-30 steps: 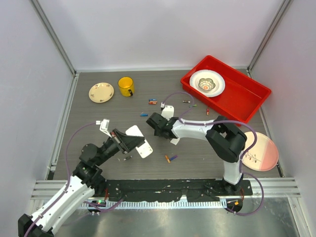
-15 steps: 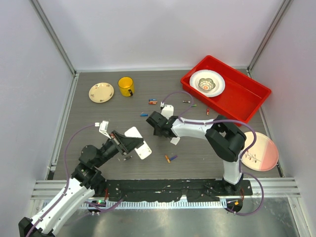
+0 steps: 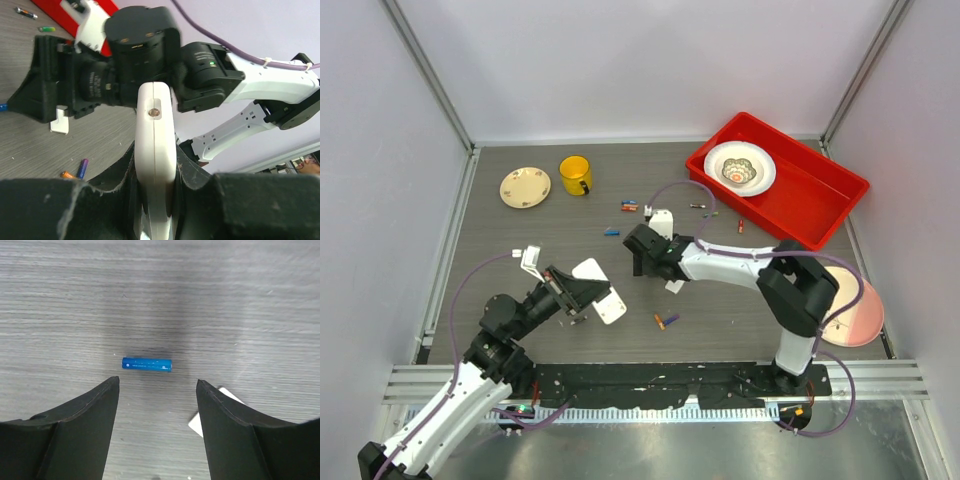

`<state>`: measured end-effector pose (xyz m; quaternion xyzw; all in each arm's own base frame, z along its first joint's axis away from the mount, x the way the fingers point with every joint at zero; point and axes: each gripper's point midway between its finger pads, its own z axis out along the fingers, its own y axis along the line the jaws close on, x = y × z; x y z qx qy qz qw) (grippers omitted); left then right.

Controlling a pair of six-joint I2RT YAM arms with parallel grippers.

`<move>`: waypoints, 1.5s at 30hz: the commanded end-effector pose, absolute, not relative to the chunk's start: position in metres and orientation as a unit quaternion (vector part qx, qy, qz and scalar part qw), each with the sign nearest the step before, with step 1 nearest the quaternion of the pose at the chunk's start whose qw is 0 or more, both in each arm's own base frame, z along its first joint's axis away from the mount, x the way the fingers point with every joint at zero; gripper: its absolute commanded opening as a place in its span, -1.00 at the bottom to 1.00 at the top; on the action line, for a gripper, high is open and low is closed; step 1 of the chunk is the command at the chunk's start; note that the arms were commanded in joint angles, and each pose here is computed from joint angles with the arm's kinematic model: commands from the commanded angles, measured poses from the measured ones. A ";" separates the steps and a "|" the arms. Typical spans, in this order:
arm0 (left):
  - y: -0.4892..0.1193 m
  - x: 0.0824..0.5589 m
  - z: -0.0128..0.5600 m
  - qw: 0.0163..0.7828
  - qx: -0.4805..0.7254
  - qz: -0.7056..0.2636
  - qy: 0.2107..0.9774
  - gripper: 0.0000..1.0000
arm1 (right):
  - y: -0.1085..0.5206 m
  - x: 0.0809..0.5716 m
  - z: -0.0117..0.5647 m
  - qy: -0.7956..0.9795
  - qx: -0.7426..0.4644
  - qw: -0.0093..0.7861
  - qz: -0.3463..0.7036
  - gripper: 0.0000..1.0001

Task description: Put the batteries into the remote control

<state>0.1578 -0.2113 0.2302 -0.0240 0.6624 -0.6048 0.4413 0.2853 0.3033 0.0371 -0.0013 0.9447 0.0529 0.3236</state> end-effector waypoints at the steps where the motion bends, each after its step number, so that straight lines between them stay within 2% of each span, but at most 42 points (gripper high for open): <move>1: -0.207 0.156 0.249 0.467 -0.011 -0.605 0.645 -0.99 | 0.294 0.303 0.095 0.906 -0.105 0.408 0.047 0.34; 6: -0.207 0.157 0.248 0.471 -0.008 -0.601 0.646 -0.99 | 0.316 0.309 0.108 0.847 -0.271 0.447 0.095 0.12; 8: -0.207 0.157 0.247 0.471 -0.005 -0.602 0.645 -0.99 | 0.327 0.307 0.104 0.825 -0.318 0.449 0.128 0.12; 10: -0.208 0.155 0.246 0.467 0.000 -0.605 0.644 -0.99 | 0.333 0.315 0.106 0.822 -0.341 0.437 0.131 0.17; 11: -0.209 0.154 0.247 0.466 0.000 -0.609 0.641 -0.99 | 0.332 0.301 0.092 0.834 -0.373 0.381 0.141 0.18; 13: -0.210 0.153 0.245 0.461 0.000 -0.611 0.643 -0.99 | 0.336 0.304 0.083 0.831 -0.401 0.360 0.140 0.11; 17: -0.211 0.152 0.245 0.457 0.002 -0.613 0.644 -0.99 | 0.336 0.308 0.079 0.828 -0.403 0.358 0.157 0.19; 20: -0.210 0.153 0.244 0.458 -0.001 -0.611 0.645 -0.99 | 0.334 0.306 0.069 0.830 -0.411 0.345 0.150 0.18; 32: -0.214 0.155 0.237 0.448 -0.001 -0.611 0.652 -0.99 | 0.329 0.305 0.045 0.841 -0.414 0.322 0.133 -0.11; 40: -0.212 0.156 0.237 0.453 -0.002 -0.607 0.654 -0.99 | 0.330 0.311 0.037 0.846 -0.411 0.315 0.124 -0.15; 45: -0.212 0.156 0.236 0.453 -0.002 -0.605 0.655 -0.99 | 0.327 0.315 0.033 0.853 -0.403 0.315 0.108 -0.24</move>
